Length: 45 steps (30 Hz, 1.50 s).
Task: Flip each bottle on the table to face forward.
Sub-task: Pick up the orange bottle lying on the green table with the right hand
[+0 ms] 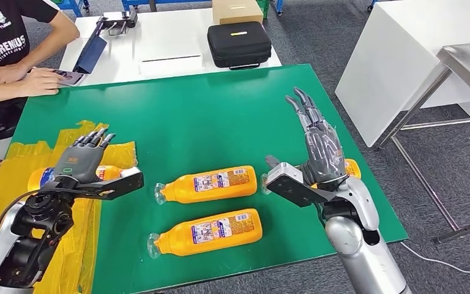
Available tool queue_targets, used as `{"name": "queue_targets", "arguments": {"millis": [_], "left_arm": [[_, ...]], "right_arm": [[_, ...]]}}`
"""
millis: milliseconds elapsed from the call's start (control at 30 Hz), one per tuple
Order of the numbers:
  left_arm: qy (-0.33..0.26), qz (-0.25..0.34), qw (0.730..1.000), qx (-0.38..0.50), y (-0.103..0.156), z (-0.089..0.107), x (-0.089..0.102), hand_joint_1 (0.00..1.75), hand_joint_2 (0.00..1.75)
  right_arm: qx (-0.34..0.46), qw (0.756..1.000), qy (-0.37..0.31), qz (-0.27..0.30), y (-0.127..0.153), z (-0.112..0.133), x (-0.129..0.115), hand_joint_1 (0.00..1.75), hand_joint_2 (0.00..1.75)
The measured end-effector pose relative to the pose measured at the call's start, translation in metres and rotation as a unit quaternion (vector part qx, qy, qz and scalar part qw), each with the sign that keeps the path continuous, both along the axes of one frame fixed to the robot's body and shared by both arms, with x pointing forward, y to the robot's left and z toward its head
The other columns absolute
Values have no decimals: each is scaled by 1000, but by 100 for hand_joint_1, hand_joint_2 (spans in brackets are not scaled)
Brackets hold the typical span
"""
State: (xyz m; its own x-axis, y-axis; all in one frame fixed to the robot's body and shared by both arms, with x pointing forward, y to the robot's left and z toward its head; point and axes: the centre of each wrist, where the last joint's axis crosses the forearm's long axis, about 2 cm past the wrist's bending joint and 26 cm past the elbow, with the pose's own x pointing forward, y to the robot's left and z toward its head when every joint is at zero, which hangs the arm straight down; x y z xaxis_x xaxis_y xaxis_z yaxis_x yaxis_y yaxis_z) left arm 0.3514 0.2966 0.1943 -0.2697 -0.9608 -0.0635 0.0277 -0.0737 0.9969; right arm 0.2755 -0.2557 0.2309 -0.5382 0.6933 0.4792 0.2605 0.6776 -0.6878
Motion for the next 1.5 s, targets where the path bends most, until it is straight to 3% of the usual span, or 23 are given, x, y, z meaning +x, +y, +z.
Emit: {"name": "queue_targets", "arguments": {"millis": [300,500,633,800,967,1233,1500], "left_arm": [[-11,-108,981,-162,7,14,-24,0,0],[-17,-128,973,-190,7,16,-30,0,0],[-21,-171,947,-271,6,15,-34,0,175],[-30,-239,868,-434,0,7,-50,0,175],[-39,-275,793,-542,-14,12,-63,0,175],[-51,-289,765,-574,-28,22,-69,0,175],[-51,-291,755,-586,-35,26,-68,0,175]], "right_arm": [[-32,999,6,-24,-13,1,-6,0,175],[-49,998,12,-39,-21,0,-6,0,175],[-113,991,48,-49,-25,-2,-5,0,175],[-236,962,132,-22,-47,-10,11,0,175],[-304,933,194,5,-73,-13,44,0,175],[-335,899,280,34,-101,-23,83,0,175],[-345,867,358,27,-124,-40,92,0,175]]}}
